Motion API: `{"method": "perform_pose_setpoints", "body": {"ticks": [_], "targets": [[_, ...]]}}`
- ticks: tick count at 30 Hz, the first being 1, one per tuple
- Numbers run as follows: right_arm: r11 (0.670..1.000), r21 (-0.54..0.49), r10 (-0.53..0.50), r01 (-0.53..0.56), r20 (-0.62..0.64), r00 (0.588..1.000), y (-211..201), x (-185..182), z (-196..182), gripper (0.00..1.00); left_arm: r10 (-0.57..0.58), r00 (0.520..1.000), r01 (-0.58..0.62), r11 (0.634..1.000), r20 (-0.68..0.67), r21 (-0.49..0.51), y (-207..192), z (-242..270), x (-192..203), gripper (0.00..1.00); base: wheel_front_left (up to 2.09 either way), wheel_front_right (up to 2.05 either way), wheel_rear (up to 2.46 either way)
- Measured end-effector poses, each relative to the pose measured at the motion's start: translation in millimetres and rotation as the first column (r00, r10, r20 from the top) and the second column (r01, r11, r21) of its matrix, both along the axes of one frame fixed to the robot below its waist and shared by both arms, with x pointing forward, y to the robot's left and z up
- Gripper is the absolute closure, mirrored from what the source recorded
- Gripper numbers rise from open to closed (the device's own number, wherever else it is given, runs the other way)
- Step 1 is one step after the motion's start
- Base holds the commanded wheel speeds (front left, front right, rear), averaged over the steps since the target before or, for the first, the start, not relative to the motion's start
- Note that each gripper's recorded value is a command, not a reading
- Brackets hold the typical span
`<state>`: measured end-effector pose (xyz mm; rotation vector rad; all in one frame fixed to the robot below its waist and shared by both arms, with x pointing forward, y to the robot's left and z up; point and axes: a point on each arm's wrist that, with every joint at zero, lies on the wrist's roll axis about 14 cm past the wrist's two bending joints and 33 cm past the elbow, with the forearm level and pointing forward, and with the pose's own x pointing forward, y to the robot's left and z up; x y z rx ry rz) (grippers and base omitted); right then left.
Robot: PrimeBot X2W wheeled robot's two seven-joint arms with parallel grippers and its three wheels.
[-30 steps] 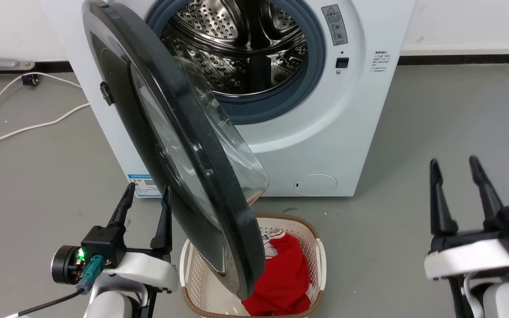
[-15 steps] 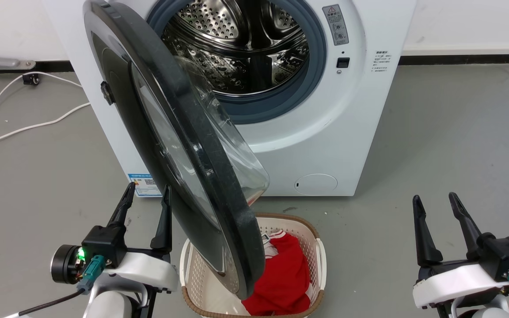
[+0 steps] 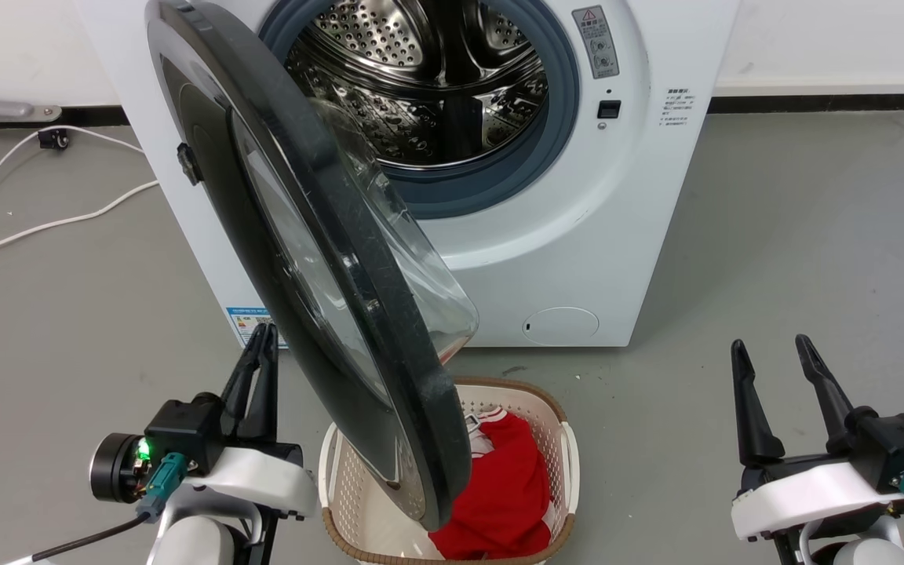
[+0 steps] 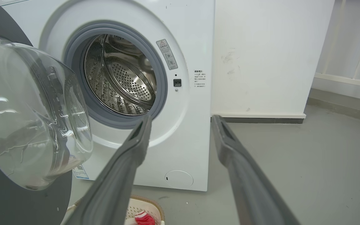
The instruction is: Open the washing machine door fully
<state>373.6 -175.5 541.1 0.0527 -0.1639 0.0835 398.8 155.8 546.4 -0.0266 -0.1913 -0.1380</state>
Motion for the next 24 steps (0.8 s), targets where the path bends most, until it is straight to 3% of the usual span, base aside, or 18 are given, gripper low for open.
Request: {"method": "perform_pose_setpoints", "body": {"ticks": [6, 13, 24], "targets": [[1.000, -0.001, 0.002, -0.002, -0.004, 1.000, 0.6, 1.0, -0.9, 0.00, 0.000, 1.000, 0.000, 1.000, 0.026, -0.001, 0.4, 8.4, 0.5, 1.00, 0.00, 0.00, 0.00], [1.000, 0.000, 0.003, -0.003, -0.013, 1.000, 1.1, 2.2, -2.6, 0.00, 0.012, 0.989, -0.012, 1.000, 0.151, 0.000, 4.0, 48.6, 0.2, 1.00, 0.00, 0.00, 0.00], [1.000, 0.007, 0.003, -0.003, -0.013, 1.000, 1.0, 2.9, -2.2, 0.00, -0.003, 0.885, -0.007, 1.000, 0.465, 0.020, -2.7, 151.6, -22.2, 1.00, 0.00, 0.00, 0.00]]}}
